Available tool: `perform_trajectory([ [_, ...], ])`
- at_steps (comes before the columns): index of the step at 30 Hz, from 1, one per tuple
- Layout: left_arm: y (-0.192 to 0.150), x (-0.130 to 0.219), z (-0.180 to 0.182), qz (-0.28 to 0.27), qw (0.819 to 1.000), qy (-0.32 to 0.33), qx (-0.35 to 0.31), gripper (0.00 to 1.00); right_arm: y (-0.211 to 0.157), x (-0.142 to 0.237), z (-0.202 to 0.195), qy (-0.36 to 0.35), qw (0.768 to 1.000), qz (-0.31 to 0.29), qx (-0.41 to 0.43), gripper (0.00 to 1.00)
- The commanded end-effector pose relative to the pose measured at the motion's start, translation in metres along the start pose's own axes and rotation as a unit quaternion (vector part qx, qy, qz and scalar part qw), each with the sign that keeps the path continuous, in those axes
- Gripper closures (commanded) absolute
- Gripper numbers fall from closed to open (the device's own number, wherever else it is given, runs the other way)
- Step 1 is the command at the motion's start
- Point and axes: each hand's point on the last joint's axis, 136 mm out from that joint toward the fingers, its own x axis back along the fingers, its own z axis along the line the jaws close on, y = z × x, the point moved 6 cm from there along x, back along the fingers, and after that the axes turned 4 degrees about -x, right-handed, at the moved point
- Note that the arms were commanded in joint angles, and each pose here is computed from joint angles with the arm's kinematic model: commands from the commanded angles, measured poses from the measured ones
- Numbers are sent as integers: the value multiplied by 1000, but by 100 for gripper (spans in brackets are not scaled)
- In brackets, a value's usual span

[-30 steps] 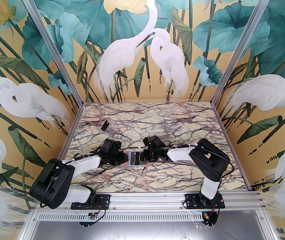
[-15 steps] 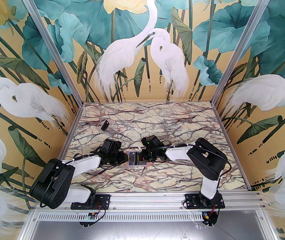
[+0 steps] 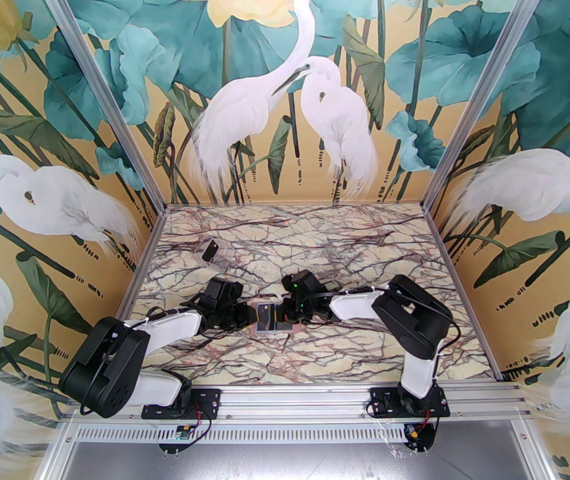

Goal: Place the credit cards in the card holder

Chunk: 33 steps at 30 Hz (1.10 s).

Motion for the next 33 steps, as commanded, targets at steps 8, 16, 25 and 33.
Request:
perform_trajectory([
  [8,-9,-4,13,11,999,34,11,79,0,29,16,-29,998,-48,37,94],
  [16,-10,-3,13,9,999,32,10,77,2,14,20,-4,999,-26,28,95],
  [25,-10,-3,13,10,999,33,10,76,-1,-1,8,-9,1000,-5,20,96],
  [33,-10,-4,14,10,999,34,10,76,3,19,22,-7,999,-35,32,97],
])
